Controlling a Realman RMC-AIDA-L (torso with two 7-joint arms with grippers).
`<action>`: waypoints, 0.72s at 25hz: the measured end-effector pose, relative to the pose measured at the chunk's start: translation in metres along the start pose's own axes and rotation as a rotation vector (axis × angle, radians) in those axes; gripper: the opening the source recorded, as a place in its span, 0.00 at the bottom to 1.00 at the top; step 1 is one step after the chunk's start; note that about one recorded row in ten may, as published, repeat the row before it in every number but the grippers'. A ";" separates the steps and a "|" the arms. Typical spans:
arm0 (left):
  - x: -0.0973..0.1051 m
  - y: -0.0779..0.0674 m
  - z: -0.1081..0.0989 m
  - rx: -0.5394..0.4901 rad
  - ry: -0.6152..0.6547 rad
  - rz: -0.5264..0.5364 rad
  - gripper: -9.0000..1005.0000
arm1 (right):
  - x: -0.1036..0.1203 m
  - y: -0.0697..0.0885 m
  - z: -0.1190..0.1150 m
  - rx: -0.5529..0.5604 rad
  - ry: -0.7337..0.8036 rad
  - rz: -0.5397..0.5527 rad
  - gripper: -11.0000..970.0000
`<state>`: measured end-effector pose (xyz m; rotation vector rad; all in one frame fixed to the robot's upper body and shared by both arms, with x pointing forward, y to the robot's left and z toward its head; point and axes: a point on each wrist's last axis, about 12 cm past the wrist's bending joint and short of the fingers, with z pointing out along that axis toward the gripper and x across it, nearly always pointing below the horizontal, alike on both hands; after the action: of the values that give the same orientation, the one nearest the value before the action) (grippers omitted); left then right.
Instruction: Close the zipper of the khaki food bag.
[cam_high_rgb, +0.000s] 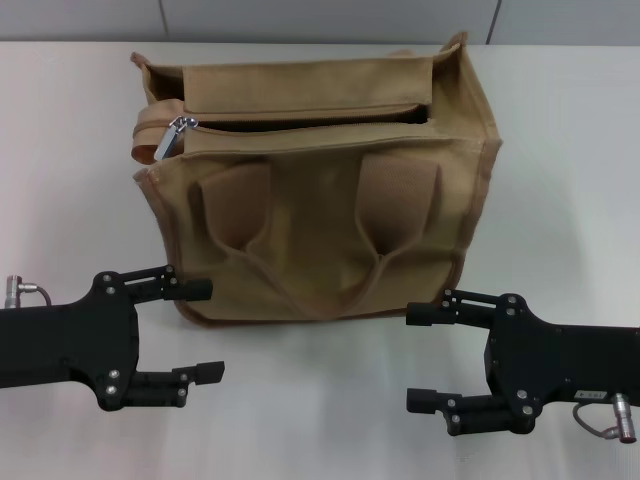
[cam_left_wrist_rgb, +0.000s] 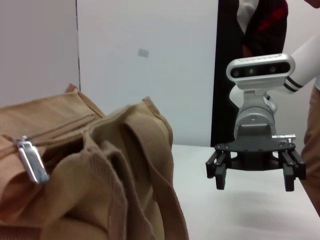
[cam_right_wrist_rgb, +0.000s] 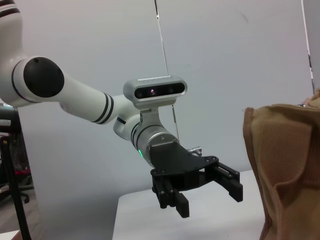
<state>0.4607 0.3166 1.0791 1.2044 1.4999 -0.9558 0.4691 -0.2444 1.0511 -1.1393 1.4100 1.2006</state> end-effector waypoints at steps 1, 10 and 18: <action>0.000 0.000 0.000 0.002 0.002 -0.001 0.80 | 0.000 0.000 0.000 0.000 0.000 -0.001 0.83; 0.001 0.000 0.001 0.001 0.002 -0.002 0.78 | -0.001 0.000 0.002 -0.004 -0.002 -0.005 0.83; 0.009 -0.008 -0.029 -0.381 -0.247 0.059 0.76 | 0.005 0.008 0.007 0.008 -0.063 -0.027 0.83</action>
<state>0.4469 0.3450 1.0772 0.8205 1.3640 -0.7092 0.4610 -0.2375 1.0469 -1.1021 1.3468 1.2006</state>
